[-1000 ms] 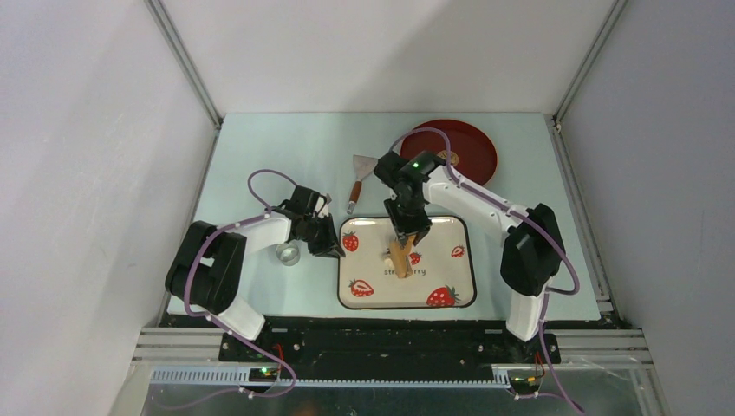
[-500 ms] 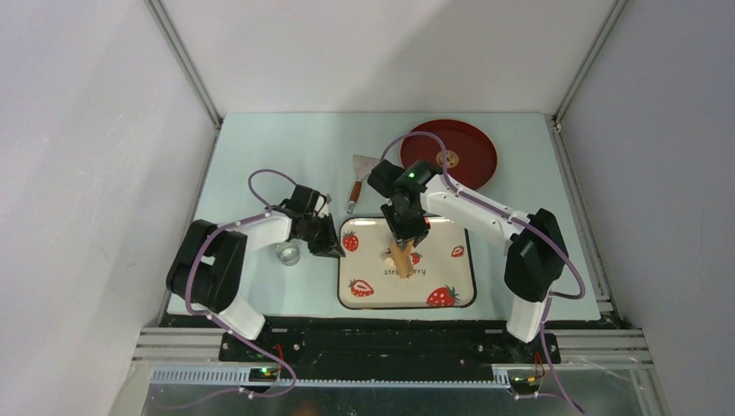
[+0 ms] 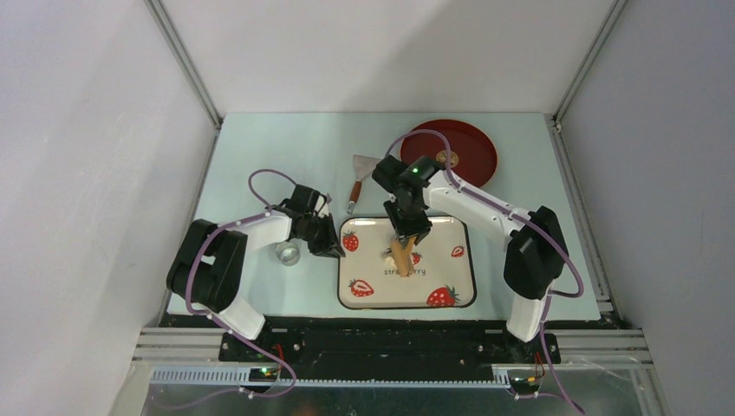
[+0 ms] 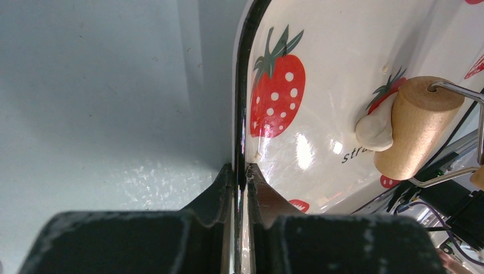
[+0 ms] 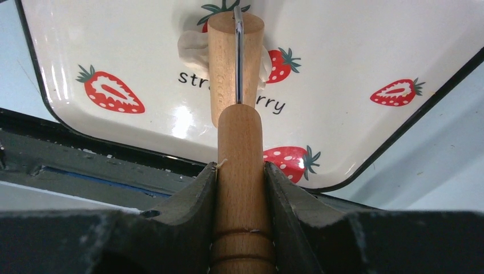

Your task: Roll out the dumpling wrappers from the dough

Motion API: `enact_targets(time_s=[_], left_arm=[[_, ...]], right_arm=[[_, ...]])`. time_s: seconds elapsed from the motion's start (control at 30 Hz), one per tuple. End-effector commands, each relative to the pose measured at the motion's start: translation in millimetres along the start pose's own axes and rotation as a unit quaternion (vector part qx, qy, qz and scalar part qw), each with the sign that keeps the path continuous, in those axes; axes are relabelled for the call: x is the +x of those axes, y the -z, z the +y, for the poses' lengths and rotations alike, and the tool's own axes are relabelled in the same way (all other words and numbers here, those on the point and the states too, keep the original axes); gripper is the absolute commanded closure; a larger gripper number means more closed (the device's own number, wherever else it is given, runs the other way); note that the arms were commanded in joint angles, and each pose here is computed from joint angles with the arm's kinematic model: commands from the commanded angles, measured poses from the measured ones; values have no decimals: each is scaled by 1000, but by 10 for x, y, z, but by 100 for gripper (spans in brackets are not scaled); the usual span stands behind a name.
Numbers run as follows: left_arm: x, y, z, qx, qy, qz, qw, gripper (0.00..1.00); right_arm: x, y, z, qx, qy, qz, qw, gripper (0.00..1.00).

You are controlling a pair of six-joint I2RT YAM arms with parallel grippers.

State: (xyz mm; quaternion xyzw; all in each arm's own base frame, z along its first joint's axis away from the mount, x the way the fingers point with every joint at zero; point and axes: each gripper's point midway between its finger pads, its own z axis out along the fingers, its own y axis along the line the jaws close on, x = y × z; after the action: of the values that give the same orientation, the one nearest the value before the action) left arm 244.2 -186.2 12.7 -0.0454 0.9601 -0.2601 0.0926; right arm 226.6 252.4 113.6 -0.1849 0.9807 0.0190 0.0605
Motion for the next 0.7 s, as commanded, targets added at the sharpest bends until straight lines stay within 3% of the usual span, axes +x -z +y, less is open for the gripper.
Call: enact_targets(time_s=[0.0, 0.37, 0.67], left_arm=[[129, -142, 301, -59, -15, 16, 998, 100], [126, -159, 304, -59, -16, 19, 998, 100], [110, -170, 309, -60, -22, 20, 998, 100]], right_arm=[[-143, -831, -677, 138, -12, 13, 990, 100], [-555, -79, -500, -73, -93, -79, 990, 100], [-567, 243, -659, -110, -108, -111, 982, 100]])
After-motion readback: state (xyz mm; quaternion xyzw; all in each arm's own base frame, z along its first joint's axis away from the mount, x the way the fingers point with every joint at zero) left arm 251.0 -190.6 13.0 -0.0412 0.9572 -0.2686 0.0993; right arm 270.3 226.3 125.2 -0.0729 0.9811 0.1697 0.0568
